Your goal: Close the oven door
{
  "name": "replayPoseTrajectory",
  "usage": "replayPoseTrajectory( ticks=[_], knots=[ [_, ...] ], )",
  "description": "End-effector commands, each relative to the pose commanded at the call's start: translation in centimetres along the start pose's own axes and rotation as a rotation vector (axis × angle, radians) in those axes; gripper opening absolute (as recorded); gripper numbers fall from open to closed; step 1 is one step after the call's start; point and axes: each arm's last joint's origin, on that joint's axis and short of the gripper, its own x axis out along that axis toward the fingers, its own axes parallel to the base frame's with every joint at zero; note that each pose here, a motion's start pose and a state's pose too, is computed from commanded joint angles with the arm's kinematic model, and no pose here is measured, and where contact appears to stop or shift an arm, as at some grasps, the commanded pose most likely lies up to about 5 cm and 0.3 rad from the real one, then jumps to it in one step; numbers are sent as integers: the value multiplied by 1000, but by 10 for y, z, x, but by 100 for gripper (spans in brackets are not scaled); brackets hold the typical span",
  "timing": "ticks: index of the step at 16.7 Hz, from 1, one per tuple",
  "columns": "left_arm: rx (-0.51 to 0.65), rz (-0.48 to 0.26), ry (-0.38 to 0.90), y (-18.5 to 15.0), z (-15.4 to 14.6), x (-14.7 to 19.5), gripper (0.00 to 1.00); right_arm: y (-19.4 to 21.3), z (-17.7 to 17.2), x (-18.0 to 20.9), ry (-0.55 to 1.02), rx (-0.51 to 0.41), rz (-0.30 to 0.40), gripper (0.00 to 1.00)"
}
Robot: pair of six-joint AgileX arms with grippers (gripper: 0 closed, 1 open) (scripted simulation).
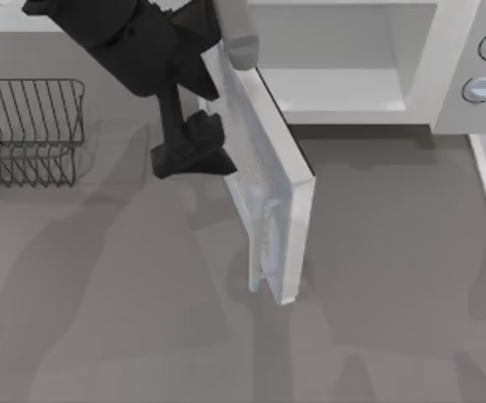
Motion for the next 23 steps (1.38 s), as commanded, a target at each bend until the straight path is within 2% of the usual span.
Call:
replayPoseTrajectory(
  ticks=[2, 15, 23],
  knots=[
    [0, 0, 0, 0, 0, 0, 100, 0, 0, 0, 0, 0, 0, 100],
    [0, 0, 0, 0, 0, 0, 2, 0, 0, 0, 0, 0, 0, 100],
    [0, 0, 0, 0, 0, 0, 0, 0, 0, 0, 0, 0, 0, 100]
  ],
)
